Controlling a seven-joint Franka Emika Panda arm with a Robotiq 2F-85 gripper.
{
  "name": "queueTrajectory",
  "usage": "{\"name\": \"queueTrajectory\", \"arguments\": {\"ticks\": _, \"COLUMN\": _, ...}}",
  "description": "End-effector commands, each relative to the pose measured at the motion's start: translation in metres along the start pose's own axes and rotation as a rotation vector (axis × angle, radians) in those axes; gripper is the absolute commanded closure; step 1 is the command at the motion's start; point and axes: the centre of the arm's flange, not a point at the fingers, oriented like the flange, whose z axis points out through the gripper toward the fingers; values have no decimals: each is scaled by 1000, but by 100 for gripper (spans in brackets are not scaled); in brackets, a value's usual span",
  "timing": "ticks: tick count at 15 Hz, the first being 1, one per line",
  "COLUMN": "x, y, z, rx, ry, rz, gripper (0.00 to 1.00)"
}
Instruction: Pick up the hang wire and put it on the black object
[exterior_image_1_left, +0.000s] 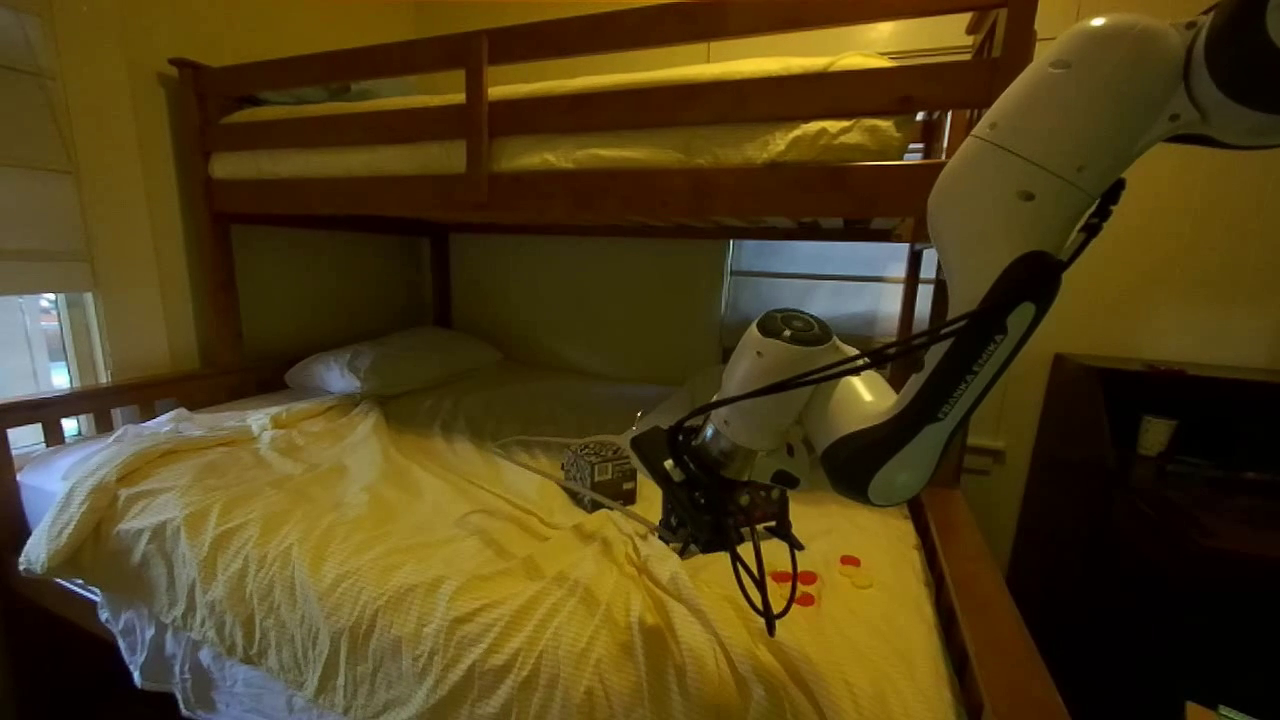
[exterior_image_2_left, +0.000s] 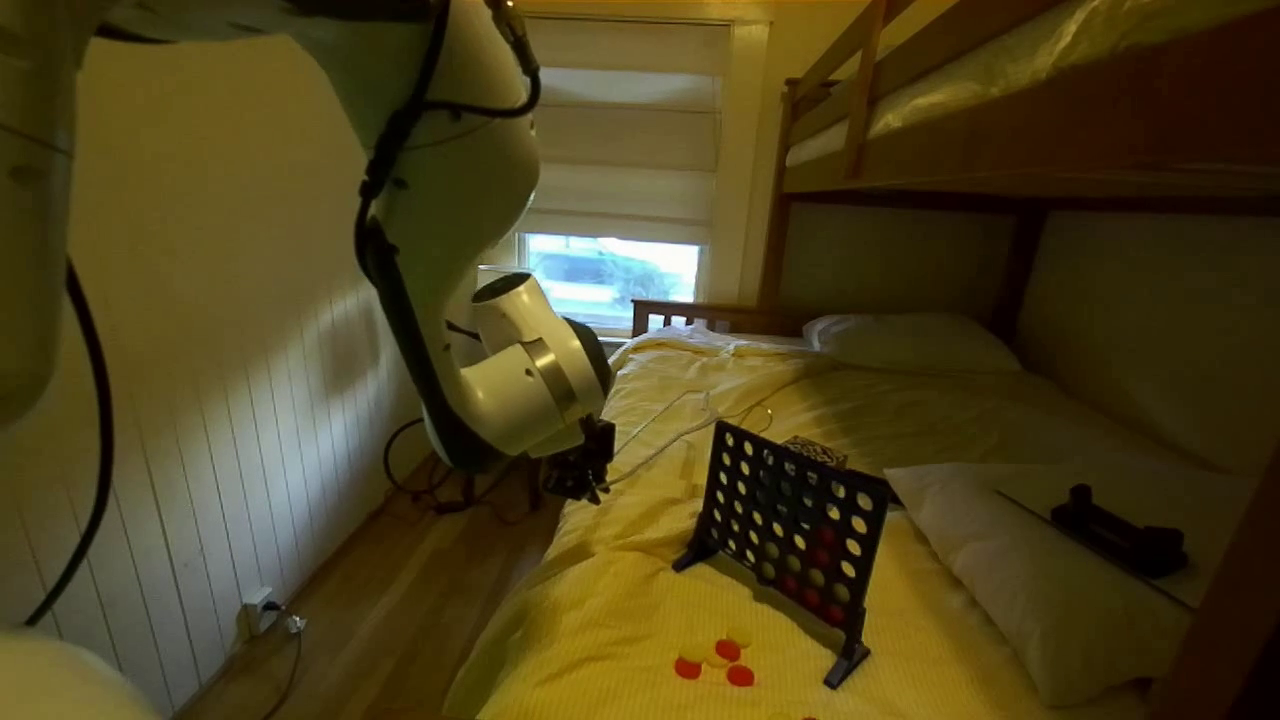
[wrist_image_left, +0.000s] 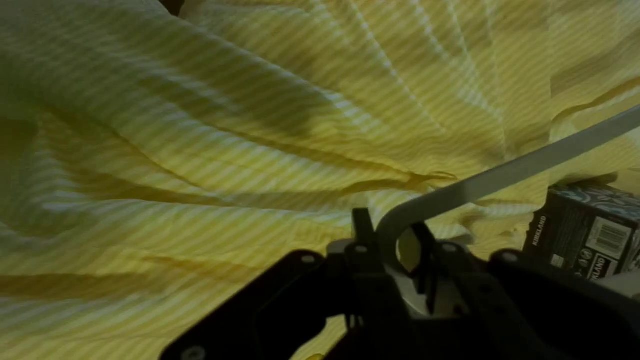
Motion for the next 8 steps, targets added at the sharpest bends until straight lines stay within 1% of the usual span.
{"name": "queueTrajectory", "arguments": {"ticks": 1, "x": -5, "y": 19, "z": -24, "rx": -19, "ry": 47, "rz": 82, "gripper": 95}}
{"name": "queueTrajectory", "arguments": {"ticks": 4, "x": -6, "y": 19, "z": -36, "rx": -22, "ry": 82, "rz": 108, "gripper": 95}}
{"name": "queueTrajectory", "arguments": {"ticks": 8, "x": -6, "y": 7, "z": -50, "rx": -3, "ry": 126, "rz": 111, "gripper": 95}}
